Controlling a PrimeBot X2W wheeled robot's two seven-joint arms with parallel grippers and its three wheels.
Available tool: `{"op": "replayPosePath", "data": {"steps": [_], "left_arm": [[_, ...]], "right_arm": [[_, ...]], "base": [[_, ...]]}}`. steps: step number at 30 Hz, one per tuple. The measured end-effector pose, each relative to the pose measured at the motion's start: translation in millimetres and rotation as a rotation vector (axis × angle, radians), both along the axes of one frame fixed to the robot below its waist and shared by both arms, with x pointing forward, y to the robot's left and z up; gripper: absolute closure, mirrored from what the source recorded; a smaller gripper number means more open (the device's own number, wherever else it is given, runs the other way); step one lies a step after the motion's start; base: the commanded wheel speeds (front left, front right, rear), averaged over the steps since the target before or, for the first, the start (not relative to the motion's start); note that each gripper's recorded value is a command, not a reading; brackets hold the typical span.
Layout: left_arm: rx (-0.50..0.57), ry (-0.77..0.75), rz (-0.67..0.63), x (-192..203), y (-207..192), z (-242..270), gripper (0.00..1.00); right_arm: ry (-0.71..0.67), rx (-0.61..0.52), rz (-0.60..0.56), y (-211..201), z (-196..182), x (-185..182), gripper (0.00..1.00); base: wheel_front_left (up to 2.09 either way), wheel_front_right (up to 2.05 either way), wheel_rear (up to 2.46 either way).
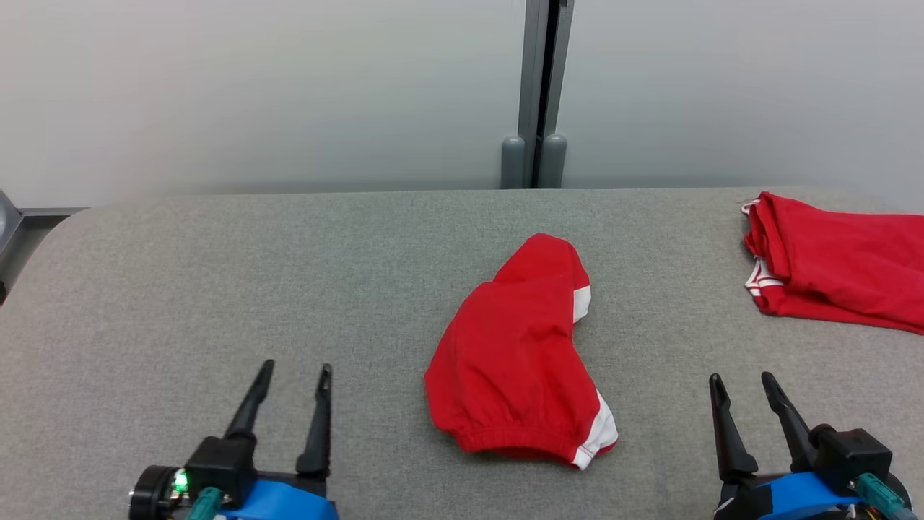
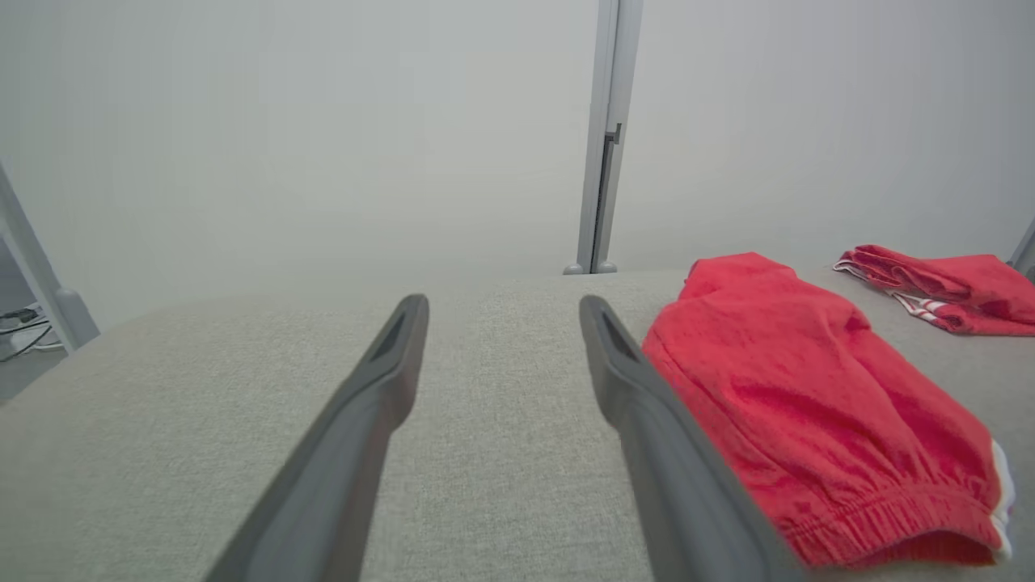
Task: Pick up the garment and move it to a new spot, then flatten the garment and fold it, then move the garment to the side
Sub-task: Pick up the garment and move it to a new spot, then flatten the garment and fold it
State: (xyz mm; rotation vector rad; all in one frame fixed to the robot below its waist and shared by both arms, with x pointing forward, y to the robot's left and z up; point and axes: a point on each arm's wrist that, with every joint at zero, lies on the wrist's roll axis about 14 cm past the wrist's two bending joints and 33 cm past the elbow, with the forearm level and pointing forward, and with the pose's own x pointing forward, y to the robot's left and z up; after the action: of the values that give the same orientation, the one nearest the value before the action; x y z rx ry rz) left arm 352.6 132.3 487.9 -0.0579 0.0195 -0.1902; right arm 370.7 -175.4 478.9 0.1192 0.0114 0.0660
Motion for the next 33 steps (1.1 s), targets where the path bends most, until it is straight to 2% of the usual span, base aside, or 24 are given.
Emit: {"op": "replayPosePath", "data": {"steps": [7, 9, 14, 24, 33], "left_arm": [[0.006, -0.057, 0.152, 3.9, 45.6, 15.3, 0.0], [-0.005, -0.112, 0.234, 5.2, 67.8, 32.6, 0.0], [-0.007, -0.12, 0.307, -4.0, 84.0, 32.7, 0.0], [0.029, -0.023, 0.256, -16.5, 72.7, -2.6, 0.0], [0.043, 0.011, 0.273, -20.1, 79.2, -14.7, 0.0]], "right_arm": [[-0.001, 0.003, -0.003, -1.0, 0.5, -2.4, 0.0], [0.001, 0.004, -0.014, -4.5, -0.4, -3.6, 0.0], [0.01, 0.012, -0.025, -7.5, -3.4, -7.3, 0.0], [0.037, 0.021, -0.028, -7.8, -13.1, -16.8, 0.0], [0.061, 0.021, -0.027, -7.2, -20.7, -22.6, 0.0]], "base": [[0.0, 0.0, 0.0], [0.0, 0.0, 0.0], [0.0, 0.0, 0.0], [0.0, 0.0, 0.0], [0.0, 0.0, 0.0]]}}
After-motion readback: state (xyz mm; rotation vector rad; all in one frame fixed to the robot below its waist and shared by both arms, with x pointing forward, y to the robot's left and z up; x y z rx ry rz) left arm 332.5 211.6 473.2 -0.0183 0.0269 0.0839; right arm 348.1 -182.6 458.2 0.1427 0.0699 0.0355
